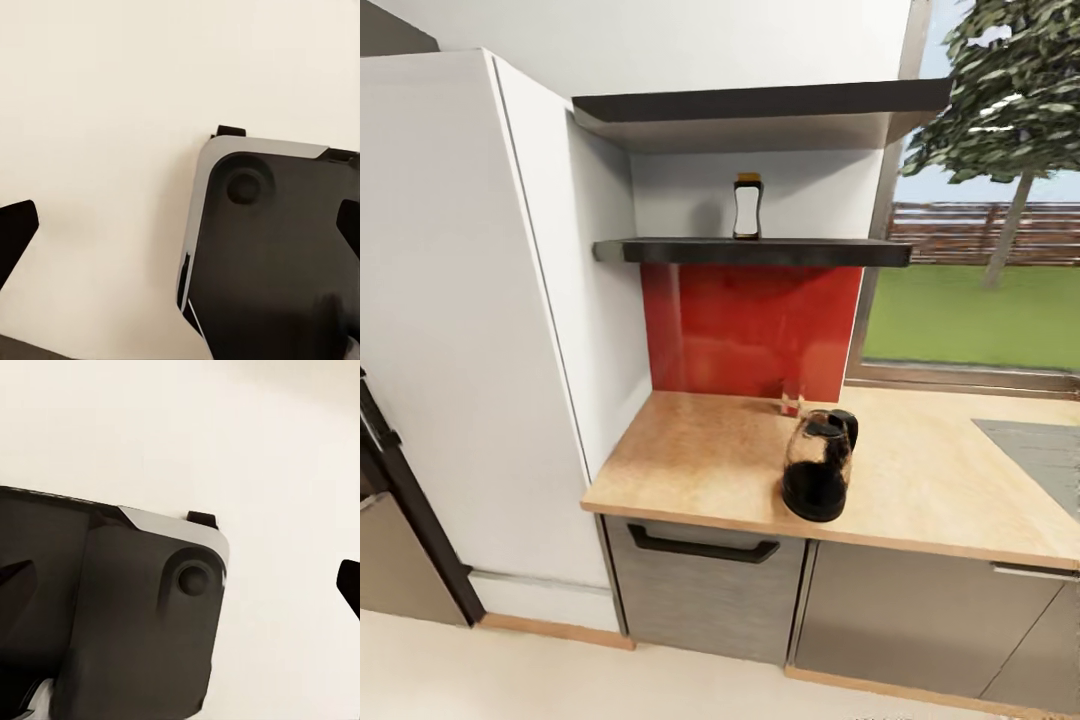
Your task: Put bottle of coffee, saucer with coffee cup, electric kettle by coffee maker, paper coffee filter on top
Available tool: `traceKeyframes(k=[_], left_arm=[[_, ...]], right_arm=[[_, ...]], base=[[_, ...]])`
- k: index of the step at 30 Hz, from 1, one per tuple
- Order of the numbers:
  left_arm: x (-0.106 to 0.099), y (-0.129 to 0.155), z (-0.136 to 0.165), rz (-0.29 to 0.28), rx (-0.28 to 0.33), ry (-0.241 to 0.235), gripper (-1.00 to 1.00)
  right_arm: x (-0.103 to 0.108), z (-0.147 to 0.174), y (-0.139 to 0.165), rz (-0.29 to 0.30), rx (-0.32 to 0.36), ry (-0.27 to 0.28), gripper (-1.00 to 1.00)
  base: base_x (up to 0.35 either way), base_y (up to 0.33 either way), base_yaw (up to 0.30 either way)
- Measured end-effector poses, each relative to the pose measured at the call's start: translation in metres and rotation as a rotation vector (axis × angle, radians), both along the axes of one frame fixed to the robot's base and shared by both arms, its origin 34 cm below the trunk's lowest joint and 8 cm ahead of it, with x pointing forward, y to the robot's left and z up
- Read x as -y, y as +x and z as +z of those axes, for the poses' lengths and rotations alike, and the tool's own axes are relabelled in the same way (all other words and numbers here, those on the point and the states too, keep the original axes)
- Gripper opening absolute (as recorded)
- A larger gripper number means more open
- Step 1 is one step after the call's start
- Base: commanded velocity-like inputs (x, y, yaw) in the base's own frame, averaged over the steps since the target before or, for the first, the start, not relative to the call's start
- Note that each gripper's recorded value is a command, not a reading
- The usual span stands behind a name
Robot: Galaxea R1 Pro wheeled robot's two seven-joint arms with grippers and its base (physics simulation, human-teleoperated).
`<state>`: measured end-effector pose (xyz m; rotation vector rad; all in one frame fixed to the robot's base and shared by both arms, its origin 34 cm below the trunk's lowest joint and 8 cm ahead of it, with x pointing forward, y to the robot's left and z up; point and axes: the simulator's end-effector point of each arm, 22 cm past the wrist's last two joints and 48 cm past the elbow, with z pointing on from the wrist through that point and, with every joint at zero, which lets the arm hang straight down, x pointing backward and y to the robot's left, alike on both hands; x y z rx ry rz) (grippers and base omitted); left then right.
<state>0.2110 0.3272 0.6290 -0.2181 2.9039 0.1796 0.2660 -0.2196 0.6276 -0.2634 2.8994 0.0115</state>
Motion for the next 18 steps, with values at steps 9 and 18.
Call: traceKeyframes(k=[9,18], left_arm=[[-0.0009,-0.0003,0.0001,0.001,0.000,0.002,1.00],[-0.0008,-0.0002,0.0000,-0.001,-0.001,0.002,1.00]], right_arm=[[-0.0009,0.0001,0.0002,0.000,0.000,0.001,1.00],[-0.0011,0.0000,0.0003,0.000,0.000,0.001,1.00]], base=[[0.094,0.325,-0.261],[0.059,0.155,-0.261]])
